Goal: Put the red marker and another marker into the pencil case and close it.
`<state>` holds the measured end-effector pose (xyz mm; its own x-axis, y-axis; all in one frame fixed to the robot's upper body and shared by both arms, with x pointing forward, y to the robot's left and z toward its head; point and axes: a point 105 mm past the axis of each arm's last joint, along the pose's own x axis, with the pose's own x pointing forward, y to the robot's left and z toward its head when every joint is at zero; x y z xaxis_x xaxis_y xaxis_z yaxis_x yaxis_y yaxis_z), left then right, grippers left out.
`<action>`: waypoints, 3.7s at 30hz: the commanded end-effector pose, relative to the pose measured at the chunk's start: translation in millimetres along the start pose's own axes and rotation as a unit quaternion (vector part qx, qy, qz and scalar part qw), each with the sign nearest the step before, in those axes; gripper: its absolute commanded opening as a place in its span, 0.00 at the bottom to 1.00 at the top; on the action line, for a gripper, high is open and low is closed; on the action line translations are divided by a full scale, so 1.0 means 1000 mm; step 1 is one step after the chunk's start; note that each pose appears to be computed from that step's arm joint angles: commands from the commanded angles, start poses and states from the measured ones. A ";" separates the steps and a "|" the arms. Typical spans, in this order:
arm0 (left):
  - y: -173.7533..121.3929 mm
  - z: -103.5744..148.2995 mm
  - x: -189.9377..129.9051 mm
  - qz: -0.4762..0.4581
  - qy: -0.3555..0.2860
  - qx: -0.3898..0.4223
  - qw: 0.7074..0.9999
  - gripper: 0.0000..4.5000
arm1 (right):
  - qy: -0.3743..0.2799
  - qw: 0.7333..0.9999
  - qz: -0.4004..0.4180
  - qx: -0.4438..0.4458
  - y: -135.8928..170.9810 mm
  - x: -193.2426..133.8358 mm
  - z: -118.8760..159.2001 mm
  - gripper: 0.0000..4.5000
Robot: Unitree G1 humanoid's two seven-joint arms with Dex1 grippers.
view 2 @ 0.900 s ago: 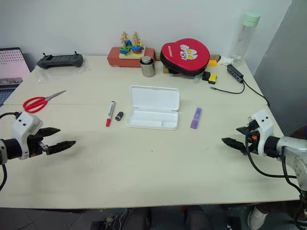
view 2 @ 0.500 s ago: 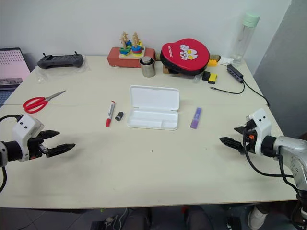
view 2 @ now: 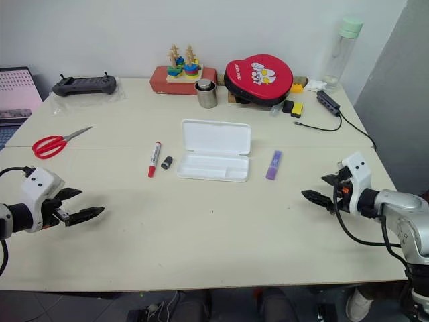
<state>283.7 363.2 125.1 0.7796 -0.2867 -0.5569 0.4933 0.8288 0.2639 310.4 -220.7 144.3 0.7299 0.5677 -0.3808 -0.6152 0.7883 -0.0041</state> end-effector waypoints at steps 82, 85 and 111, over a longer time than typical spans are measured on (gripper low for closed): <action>-0.049 0.083 0.090 0.125 -0.239 -0.174 0.947 1.00 | -0.043 0.875 0.380 -0.296 0.164 0.105 0.034 0.55; -0.053 0.079 0.107 0.129 -0.201 -0.175 0.955 1.00 | -0.127 0.874 0.415 -0.217 0.176 0.080 0.077 0.72; -0.036 0.068 0.144 0.163 -0.150 -0.215 0.951 0.37 | -0.228 0.936 0.228 -0.143 0.123 0.088 0.154 1.00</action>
<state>404.5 262.1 92.8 0.9739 -0.0530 -0.2208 0.0562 0.9984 0.0083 348.7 -39.8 232.0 0.3998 0.9161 -0.0290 -0.9065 0.3905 -0.1604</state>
